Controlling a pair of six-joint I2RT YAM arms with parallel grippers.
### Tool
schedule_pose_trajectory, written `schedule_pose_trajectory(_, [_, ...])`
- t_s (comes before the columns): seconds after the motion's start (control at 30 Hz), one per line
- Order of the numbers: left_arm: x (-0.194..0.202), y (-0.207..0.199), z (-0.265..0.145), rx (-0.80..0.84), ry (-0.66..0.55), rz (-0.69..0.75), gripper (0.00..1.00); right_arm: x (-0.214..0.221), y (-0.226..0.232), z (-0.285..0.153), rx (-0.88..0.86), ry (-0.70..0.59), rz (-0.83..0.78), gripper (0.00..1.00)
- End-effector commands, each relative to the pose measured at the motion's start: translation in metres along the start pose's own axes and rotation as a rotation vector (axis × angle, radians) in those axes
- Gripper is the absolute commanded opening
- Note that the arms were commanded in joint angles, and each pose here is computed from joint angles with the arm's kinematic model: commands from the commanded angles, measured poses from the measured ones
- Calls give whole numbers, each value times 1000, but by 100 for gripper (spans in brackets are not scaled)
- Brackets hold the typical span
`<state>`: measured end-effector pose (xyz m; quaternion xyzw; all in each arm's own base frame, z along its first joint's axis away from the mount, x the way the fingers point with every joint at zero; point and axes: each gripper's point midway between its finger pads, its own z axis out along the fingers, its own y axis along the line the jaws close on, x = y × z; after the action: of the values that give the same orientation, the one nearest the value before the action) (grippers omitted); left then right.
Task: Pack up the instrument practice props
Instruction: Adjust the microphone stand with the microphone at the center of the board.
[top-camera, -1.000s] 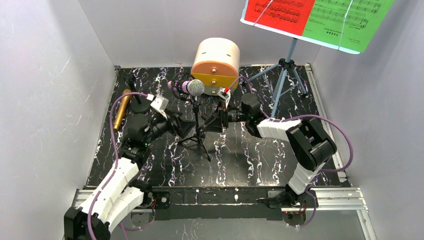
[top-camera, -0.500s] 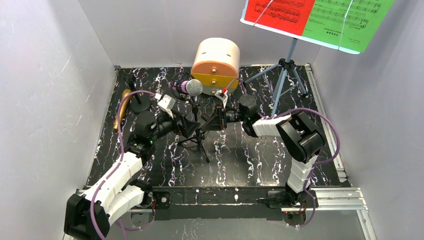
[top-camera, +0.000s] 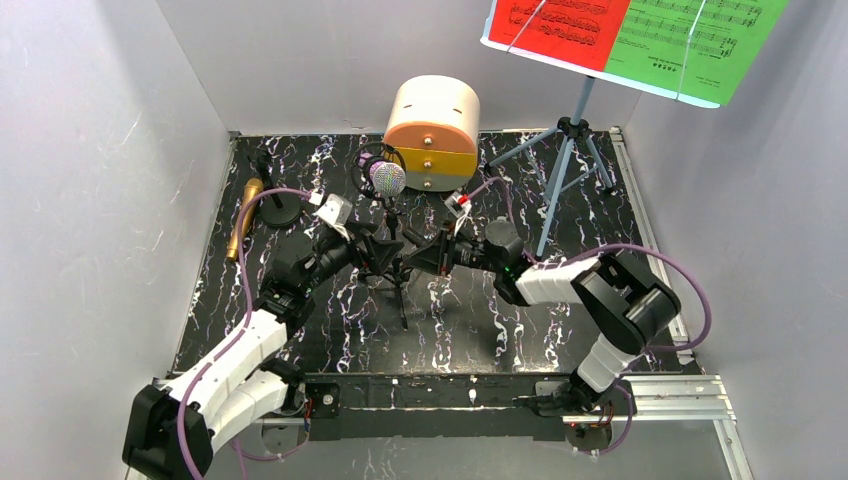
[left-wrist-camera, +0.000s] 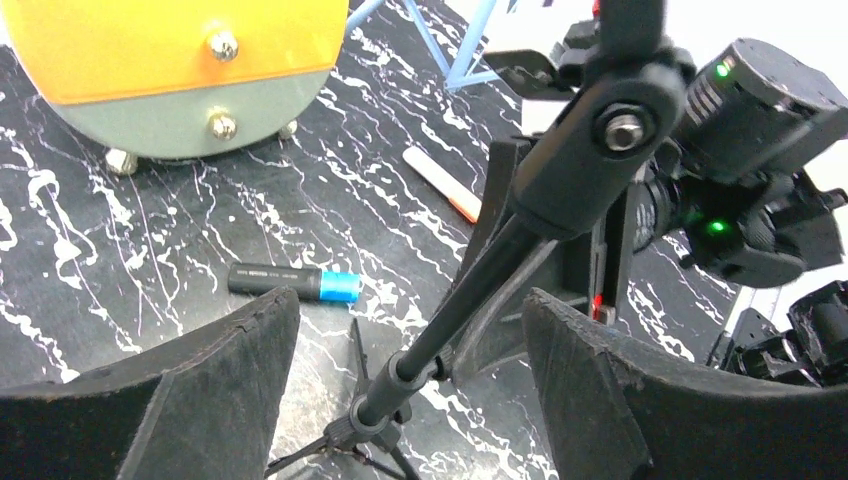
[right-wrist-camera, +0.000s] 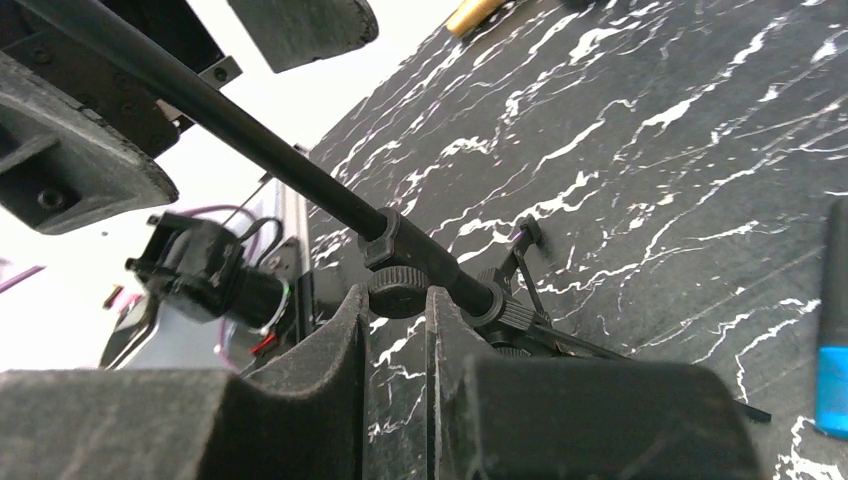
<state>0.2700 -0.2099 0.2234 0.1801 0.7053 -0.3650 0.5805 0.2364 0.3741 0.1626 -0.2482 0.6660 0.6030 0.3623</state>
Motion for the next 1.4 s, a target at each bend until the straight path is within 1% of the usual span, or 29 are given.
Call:
schedule_pose_trajectory(0.0, [-19,-6,6,12,-90,47,78,-29,-11,0,206,-188,-95,1])
schedule_pose_trajectory(0.17, [-26,-5,11,0,-123,79,75,-27,-10,-2,286,-239,-99,1])
schedule_pose_trajectory(0.23, [-26,-4,15,0,-127,79,71,-23,-11,1,313,-227,-103,1])
schedule_pose_trajectory(0.3, [-25,-3,18,4,-120,81,66,-18,-10,5,300,-201,-104,1])
schedule_pose_trajectory(0.37, [-20,-4,20,16,-104,89,58,-15,-9,6,289,-198,-91,1])
schedule_pose_trajectory(0.43, [-17,-6,20,35,-92,98,47,-13,-9,6,293,-188,-79,1])
schedule_pose_trajectory(0.5, [-15,-7,21,47,-84,111,31,-11,-8,9,286,-158,-69,2])
schedule_pose_trajectory(0.53, [-13,-7,21,52,-78,121,24,-10,-7,11,284,-139,-60,9])
schedule_pose_trajectory(0.57, [-11,-8,21,61,-73,131,18,-8,-6,12,280,-128,-51,12])
schedule_pose_trajectory(0.63, [-7,-11,21,83,-63,150,10,-8,-1,13,256,-122,-31,18])
schedule_pose_trajectory(0.73, [-3,-13,21,108,-49,177,2,-8,4,14,228,-105,-3,35])
schedule_pose_trajectory(0.8, [2,-14,22,124,-37,185,0,-10,6,15,212,-105,19,42])
schedule_pose_trajectory(0.9, [6,-16,24,142,-21,184,0,-13,8,17,182,-95,48,47])
schedule_pose_trajectory(1.1, [9,-15,25,147,-12,186,0,-18,13,20,123,-94,102,48])
schedule_pose_trajectory(1.23, [13,-12,26,136,0,190,0,-25,13,22,120,-102,115,50])
schedule_pose_trajectory(1.37, [17,-10,27,131,17,190,0,-31,14,24,117,-100,120,49])
